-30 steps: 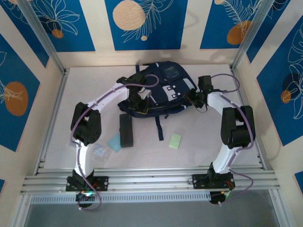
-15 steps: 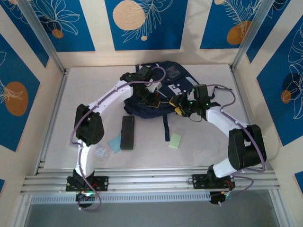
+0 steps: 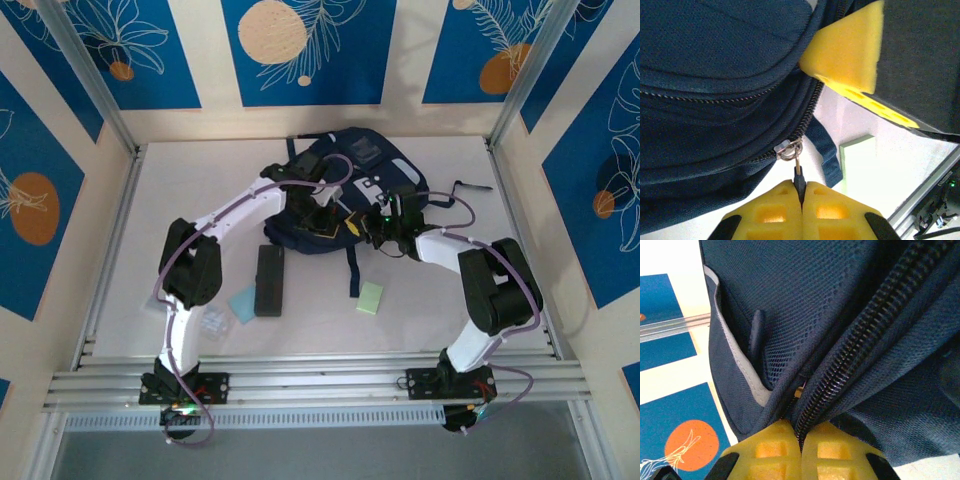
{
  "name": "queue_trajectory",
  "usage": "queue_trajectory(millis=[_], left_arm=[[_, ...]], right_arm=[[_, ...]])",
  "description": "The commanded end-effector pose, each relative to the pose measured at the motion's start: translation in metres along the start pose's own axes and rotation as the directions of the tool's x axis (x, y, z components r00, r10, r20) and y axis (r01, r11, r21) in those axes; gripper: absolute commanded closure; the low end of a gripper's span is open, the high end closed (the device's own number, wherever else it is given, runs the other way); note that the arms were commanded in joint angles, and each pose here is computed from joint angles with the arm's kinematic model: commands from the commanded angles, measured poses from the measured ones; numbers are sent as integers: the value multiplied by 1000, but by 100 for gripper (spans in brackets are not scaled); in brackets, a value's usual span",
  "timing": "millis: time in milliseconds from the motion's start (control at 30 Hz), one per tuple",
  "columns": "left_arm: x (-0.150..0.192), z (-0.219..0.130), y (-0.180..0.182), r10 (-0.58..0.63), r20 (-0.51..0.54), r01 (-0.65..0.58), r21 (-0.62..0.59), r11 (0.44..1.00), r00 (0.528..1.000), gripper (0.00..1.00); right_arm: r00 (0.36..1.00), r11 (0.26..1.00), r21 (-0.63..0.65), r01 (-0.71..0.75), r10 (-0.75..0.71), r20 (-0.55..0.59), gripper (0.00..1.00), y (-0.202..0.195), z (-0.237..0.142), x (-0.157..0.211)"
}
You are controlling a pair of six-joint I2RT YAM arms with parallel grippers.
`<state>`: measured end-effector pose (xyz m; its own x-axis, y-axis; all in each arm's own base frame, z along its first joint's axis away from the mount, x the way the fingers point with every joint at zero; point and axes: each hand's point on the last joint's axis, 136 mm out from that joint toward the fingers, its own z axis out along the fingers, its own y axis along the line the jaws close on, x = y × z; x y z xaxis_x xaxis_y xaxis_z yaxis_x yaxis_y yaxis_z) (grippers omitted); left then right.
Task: Pack books, pencil case, and school supplies into a backpack
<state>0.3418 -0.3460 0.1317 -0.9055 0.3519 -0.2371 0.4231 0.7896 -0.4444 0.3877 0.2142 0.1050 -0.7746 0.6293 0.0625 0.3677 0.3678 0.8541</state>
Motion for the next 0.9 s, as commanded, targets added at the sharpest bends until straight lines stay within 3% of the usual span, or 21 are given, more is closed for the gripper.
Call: queue_trajectory(millis=[0,200,500,733,867], left_arm=[[-3,-22,-20,39,57,-42,41,998,998,100],[5,-29,59,6,64,8,-221,975,998,100],[-13,-60,147,-44,148,103,-417,903,988,100],[-6,-49,119,-16,145,56,-276,959,989,100],[16,-39,80,41,108,-23,-168,986,993,100]], right_arm=[[996,999,4,46,-46,70,100,-5,-2,-14],[981,980,108,169,-178,81,100,-21,-28,-13],[953,945,126,301,-302,-8,100,-34,-53,-20],[891,880,153,450,-430,-146,100,-40,-65,-31],[875,852,200,484,-469,-117,100,-43,-74,-58]])
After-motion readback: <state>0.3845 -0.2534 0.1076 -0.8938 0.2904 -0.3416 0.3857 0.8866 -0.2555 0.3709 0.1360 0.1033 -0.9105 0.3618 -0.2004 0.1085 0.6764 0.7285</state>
